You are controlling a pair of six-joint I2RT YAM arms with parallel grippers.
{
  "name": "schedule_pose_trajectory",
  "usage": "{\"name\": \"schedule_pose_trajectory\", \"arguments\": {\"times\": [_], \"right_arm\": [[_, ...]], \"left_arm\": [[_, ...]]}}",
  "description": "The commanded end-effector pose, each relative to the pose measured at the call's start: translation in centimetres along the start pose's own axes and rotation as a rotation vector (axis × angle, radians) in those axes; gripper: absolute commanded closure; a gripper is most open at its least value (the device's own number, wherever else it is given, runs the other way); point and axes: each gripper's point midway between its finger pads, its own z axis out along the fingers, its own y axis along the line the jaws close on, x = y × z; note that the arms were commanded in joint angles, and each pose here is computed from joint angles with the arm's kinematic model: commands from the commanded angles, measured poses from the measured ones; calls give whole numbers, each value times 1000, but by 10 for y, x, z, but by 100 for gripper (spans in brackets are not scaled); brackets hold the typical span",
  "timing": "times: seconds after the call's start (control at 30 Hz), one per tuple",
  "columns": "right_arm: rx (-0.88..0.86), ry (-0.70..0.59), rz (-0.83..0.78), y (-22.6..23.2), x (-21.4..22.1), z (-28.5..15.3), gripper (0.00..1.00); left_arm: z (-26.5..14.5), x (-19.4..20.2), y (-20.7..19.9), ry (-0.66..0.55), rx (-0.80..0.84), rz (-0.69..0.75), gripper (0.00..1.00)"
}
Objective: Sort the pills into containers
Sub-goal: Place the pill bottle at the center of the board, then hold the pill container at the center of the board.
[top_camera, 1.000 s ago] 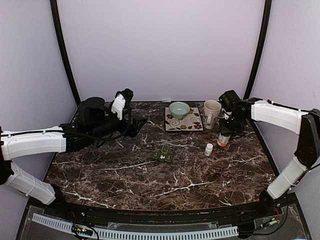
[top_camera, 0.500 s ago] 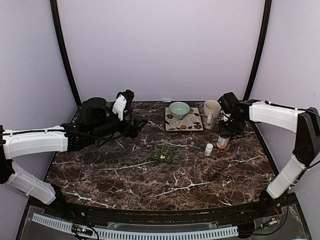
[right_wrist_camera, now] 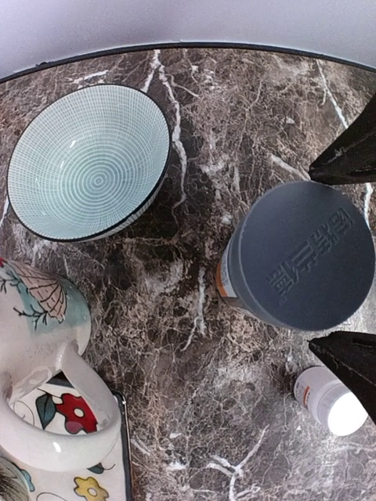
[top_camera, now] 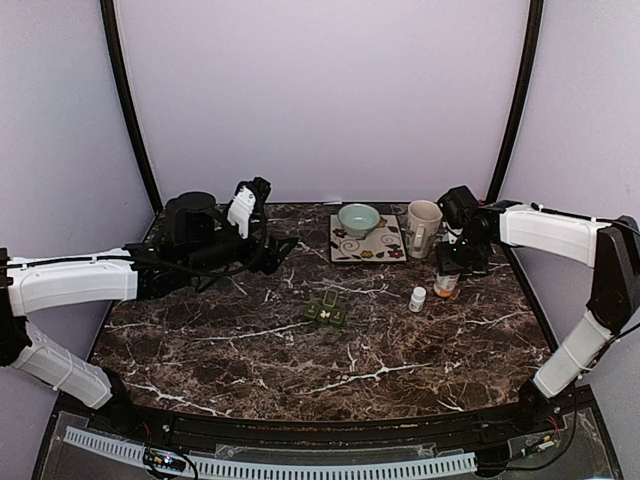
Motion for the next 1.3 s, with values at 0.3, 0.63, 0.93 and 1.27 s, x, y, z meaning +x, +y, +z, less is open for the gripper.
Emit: {"name": "schedule_pose_trajectory", "arguments": {"times": [0.3,0.63,0.93,1.27], "right_arm": [[19,-82,44,-13,-15,-26,31],[-109,-326,54,15,-59,-106,32],[-364,-350,-28,104,-58,-116,44],[-545,-221,-78,175,-37,-70,65]], "left_arm": [[2,-4,6,12,-10,-42,10],[4,45,12,81,-48,-238,14],[8,84,2,180,-13,-354,23],[16,117,-12,285,39,-432,45]]}}
